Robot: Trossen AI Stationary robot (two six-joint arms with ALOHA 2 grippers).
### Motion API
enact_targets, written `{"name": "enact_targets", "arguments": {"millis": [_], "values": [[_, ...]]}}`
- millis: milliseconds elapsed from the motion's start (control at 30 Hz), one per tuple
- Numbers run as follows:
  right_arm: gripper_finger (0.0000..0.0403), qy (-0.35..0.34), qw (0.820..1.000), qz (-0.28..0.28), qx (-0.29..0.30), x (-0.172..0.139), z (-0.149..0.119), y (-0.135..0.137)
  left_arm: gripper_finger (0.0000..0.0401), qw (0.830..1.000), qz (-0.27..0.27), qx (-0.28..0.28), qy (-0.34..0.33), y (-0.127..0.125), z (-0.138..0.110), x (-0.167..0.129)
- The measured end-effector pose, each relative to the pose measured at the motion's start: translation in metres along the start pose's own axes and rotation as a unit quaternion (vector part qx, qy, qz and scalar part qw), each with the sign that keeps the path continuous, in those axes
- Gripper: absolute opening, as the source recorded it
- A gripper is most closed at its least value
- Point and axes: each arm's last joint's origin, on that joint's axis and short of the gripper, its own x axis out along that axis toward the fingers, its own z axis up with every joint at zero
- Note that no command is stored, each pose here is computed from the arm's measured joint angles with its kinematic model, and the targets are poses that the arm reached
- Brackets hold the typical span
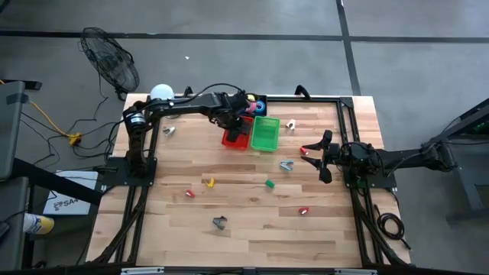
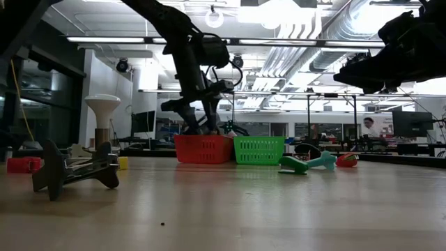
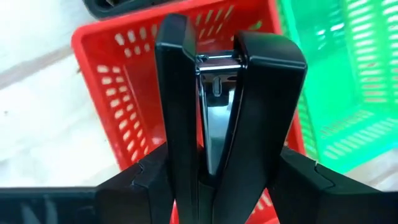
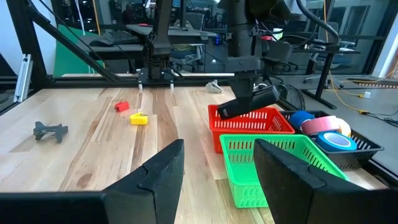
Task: Pick and place Stapler, Stapler remover, tape
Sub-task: Put the large black stapler into the red bin, then put the gray staple remover into the green bin
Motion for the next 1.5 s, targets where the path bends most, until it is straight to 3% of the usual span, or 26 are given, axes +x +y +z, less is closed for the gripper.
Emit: {"name": "enact_targets", "arguments": {"millis": [700,1067,1367,1500], "values": [[0.0185,0.000,1.000,0.000,0.000,0.000,0.000,0.000,0.0209,0.999,0.011,0.039,-0.005,0.001,0.000,0.000],[0.0185,0.000,1.000,0.000,0.000,0.000,0.000,0.000,0.0289,0.999,-0.002,0.034,-0.019,-0.002,0.003,-0.001],[0.0185,0.000,1.000,0.000,0.000,0.000,0.000,0.000,0.0268,0.999,-0.008,0.042,-0.024,-0.002,0.003,-0.006],[0.0185,0.000,1.000,0.000,0.000,0.000,0.000,0.000,0.0253,0.998,0.032,0.053,0.002,0.001,0.000,-0.015]]}}
